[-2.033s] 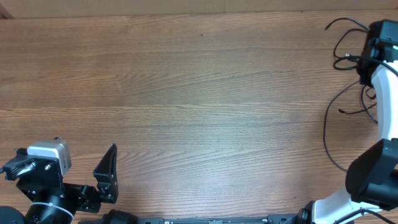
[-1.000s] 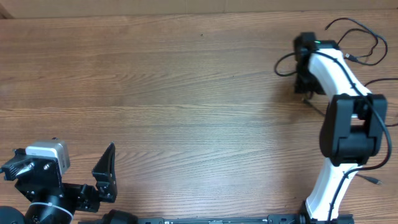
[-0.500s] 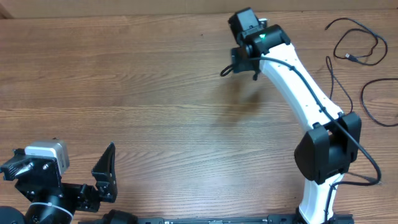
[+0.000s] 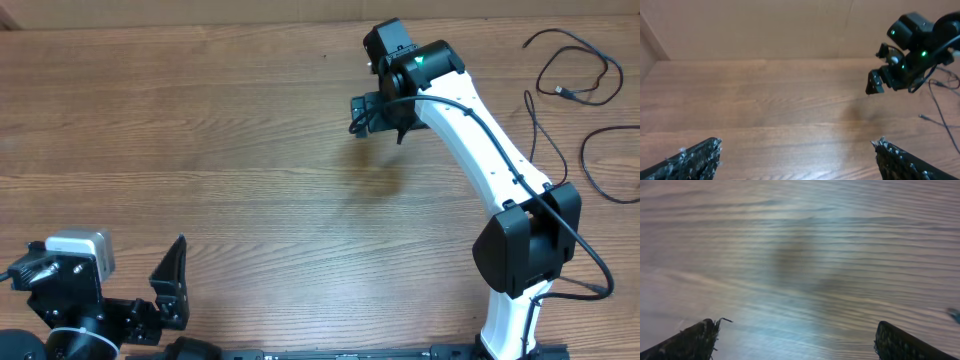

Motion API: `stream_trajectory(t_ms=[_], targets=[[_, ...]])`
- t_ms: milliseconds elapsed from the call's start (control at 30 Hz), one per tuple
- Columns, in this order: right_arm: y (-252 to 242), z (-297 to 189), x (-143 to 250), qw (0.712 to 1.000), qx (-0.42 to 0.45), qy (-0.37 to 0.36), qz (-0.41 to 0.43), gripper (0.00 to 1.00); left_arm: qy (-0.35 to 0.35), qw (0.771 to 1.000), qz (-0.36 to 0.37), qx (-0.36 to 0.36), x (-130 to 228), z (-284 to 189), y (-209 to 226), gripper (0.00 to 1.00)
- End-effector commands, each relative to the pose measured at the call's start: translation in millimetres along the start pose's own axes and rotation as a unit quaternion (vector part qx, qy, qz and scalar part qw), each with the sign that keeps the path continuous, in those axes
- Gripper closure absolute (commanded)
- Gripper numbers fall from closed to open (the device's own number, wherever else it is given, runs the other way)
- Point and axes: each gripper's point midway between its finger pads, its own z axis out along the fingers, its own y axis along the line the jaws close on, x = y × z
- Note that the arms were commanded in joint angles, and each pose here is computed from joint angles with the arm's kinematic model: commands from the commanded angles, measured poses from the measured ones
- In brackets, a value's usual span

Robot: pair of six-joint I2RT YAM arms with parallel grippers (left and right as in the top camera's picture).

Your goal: Untangle cables

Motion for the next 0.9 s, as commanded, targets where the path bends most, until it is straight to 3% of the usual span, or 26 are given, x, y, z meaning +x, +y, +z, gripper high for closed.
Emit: stream_trajectory(t_ms=[0,267,600,867], targets=[[20,-40,-4,0.997,-0.061,-0.038,-0.031,0.00,0.013,1.000,-0.003,-0.012,7,-2,5,0.01],[-30,-166,6,0.982,0.028,-0.187,-0.015,0.00,0.024,0.999,-0.002,-0.040,13,-3,15,0.00],[-84,-323,116,0.932,0.019,-0.359,0.055,0.00,-0.025,0.996,-0.030,-0.081,-8,-5,28,0.00],[-125,-342,197,0.914,0.036,-0.369,0.166,0.00,-0.018,0.991,-0.057,-0.119,-1,3,40,0.00]])
